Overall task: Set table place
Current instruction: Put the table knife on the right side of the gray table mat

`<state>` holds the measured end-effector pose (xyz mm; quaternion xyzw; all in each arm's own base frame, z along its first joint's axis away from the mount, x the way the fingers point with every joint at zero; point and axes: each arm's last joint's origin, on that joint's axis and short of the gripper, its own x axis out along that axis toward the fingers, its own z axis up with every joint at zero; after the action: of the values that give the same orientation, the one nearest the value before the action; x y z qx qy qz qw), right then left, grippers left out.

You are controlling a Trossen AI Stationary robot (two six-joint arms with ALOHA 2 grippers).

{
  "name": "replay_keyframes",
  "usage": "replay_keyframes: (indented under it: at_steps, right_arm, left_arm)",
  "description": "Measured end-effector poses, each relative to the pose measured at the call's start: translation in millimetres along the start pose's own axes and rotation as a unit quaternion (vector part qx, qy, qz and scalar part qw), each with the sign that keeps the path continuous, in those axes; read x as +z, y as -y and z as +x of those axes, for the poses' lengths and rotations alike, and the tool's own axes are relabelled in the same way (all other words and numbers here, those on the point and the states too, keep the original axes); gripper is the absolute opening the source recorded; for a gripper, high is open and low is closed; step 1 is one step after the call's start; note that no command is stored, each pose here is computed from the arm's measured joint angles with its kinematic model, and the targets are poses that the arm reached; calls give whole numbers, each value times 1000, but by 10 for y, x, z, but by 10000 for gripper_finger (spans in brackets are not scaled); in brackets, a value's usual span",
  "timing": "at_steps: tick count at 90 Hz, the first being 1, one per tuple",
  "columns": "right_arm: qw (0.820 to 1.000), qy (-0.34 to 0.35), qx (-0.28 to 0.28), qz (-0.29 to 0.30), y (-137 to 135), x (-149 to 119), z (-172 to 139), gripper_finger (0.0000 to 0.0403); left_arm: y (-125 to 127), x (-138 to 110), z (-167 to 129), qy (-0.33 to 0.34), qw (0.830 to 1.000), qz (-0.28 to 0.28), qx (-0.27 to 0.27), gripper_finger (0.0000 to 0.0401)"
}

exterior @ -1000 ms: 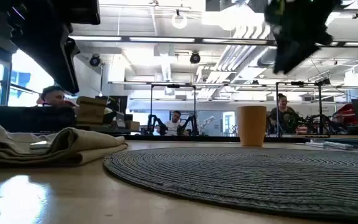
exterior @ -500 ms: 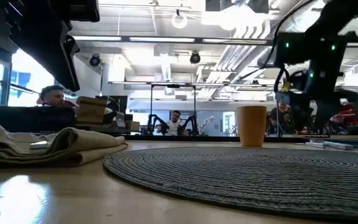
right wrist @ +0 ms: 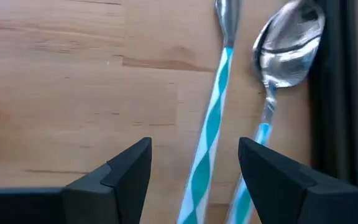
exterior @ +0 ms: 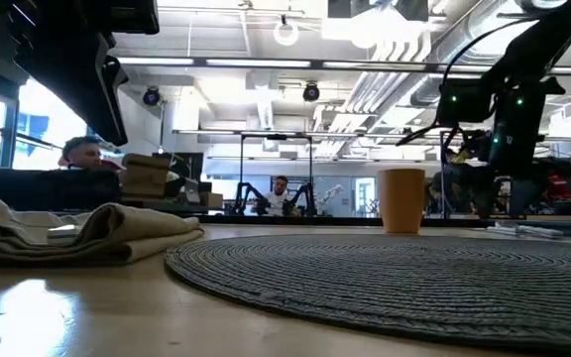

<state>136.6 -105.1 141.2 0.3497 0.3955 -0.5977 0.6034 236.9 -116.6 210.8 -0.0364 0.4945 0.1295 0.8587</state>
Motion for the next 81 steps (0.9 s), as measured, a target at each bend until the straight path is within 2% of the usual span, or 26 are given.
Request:
replay_keyframes:
  at_steps: [6, 21, 49, 63, 81]
  right_arm:
    - [1000, -5, 14, 9, 12, -7, 43, 206]
    - [1000, -4, -6, 27, 95, -31, 118, 177]
    - [998, 16, 6, 57, 159, -46, 235, 141]
    - [999, 16, 0, 52, 188, -78, 262, 125]
    - [999, 15, -1, 47, 193, -92, 271, 73]
  left_arm:
    - [0, 0, 0, 0, 1000, 0, 0, 115]
    - [0, 0, 0, 0, 1000, 0, 0, 115]
    - [0, -1, -1, -1, 1000, 4, -1, 115]
    - [0, -1, -1, -2, 1000, 4, -2, 115]
    - [-1, -1, -1, -2, 1000, 4, -2, 115]
